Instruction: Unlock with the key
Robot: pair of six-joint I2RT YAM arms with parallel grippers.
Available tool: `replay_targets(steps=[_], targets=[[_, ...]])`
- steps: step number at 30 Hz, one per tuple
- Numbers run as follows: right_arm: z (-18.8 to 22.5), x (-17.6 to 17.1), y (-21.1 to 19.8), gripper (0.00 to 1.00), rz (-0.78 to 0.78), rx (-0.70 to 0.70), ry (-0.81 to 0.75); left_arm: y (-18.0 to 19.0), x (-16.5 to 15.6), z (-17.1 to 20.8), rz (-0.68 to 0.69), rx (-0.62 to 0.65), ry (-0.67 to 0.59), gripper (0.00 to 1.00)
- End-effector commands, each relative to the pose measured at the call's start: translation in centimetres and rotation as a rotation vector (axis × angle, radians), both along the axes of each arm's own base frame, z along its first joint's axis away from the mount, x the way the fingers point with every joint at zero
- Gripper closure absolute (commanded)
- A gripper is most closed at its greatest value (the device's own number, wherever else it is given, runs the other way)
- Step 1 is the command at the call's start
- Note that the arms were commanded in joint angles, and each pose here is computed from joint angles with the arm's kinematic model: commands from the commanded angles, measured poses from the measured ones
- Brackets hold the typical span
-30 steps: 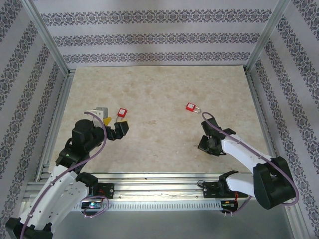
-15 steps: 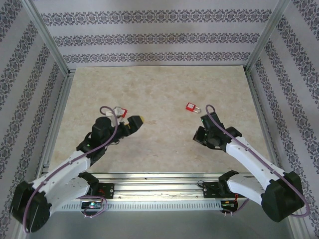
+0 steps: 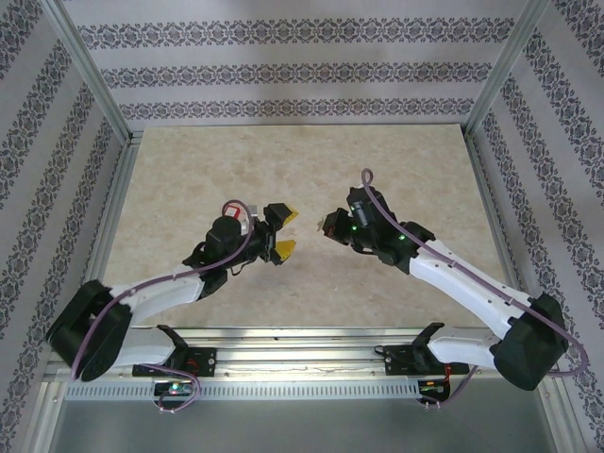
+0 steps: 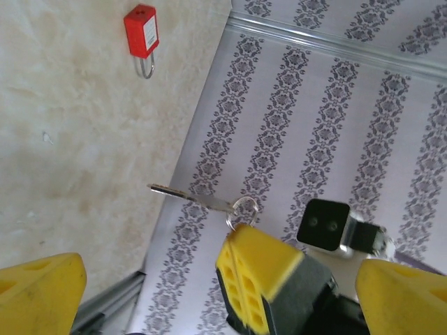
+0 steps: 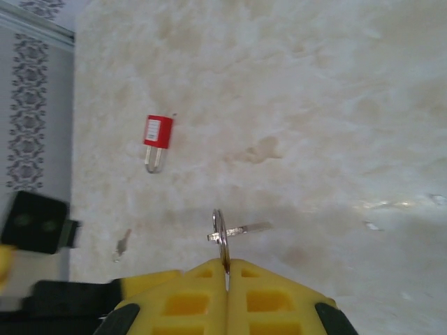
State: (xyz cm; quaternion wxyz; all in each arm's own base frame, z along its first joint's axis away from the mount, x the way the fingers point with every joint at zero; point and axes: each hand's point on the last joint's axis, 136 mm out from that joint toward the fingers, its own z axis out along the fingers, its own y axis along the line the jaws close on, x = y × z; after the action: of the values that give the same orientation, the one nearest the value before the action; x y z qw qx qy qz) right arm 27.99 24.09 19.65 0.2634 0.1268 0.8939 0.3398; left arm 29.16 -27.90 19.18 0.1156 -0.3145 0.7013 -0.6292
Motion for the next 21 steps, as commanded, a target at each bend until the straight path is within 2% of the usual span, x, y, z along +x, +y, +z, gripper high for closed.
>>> replay_targets(steps=[1, 8, 13, 17, 21], targets=[[2.6, 0.6, 2.2, 1.0, 0.02, 0.086, -0.06, -2.2, -0.4, 3.0, -0.048, -0.17, 0.016, 0.02], [2.9, -0.2, 3.5, 1.0, 0.059, 0.114, -0.081, -2.4, 0.5, 2.0, -0.018, -0.161, 0.048, 0.04], [2.7, -1.0, 5.0, 1.0, 0.106, 0.17, -0.071, -2.5, 1.2, 1.4, 0.003, -0.191, 0.062, 0.12], [2.9, -1.8, 5.8, 1.0, 0.142, 0.185, -0.082, -2.2, 1.5, 0.6, 0.03, -0.18, 0.076, 0.24], [3.1, -2.6, 6.1, 1.0, 0.173, 0.182, -0.088, -1.7, 1.8, 0.1, 0.052, -0.159, 0.081, 0.31]])
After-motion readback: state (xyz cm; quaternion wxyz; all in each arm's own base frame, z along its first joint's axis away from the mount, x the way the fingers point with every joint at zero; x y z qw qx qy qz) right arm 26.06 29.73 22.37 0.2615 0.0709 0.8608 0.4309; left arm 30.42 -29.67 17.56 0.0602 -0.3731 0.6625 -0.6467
